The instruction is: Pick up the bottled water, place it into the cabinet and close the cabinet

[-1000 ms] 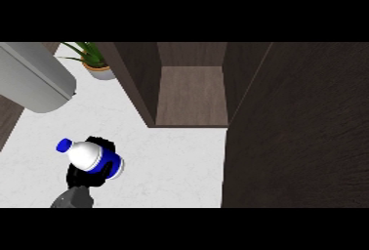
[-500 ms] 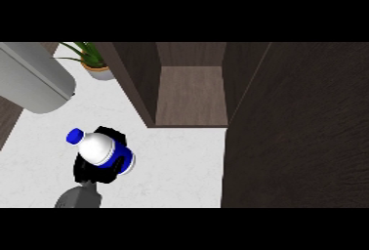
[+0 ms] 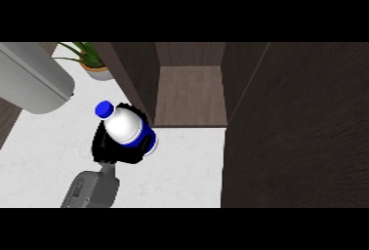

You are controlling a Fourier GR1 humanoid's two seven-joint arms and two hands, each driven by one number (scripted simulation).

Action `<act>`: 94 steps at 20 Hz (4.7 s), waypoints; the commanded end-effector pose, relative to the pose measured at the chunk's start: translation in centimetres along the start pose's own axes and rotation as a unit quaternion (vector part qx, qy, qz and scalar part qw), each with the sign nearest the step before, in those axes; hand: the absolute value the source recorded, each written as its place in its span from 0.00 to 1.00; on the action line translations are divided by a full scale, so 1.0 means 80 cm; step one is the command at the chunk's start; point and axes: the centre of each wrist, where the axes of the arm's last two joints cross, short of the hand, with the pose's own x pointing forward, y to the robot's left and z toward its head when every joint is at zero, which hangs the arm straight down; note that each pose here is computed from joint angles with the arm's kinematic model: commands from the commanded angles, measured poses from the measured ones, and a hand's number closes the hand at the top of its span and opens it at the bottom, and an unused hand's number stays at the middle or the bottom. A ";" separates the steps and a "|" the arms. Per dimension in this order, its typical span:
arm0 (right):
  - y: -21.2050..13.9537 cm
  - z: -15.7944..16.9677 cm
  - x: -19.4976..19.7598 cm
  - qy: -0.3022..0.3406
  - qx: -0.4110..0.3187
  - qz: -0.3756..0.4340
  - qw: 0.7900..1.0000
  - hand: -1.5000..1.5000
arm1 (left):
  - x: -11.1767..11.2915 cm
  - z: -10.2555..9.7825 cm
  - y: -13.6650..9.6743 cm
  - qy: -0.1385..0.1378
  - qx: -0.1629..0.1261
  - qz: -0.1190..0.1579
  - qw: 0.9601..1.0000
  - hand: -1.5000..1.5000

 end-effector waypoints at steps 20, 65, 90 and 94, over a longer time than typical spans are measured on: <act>-0.008 -0.017 -0.005 0.004 0.010 -0.014 1.000 0.00 | 0.049 -0.180 -0.161 -0.036 0.040 -0.177 0.983 1.00; 0.009 -0.010 -0.020 -0.003 0.030 -0.023 0.999 0.00 | 0.013 -0.188 -0.008 -0.033 0.195 -0.438 0.877 0.00; -0.004 -0.008 -0.015 0.005 -0.006 0.002 1.000 0.00 | -0.019 -0.164 -0.052 -0.136 0.031 -0.201 0.970 0.00; -0.003 -0.005 0.003 0.000 -0.017 -0.001 1.000 0.00 | -0.010 -0.165 -0.065 -0.130 0.022 -0.177 0.975 0.00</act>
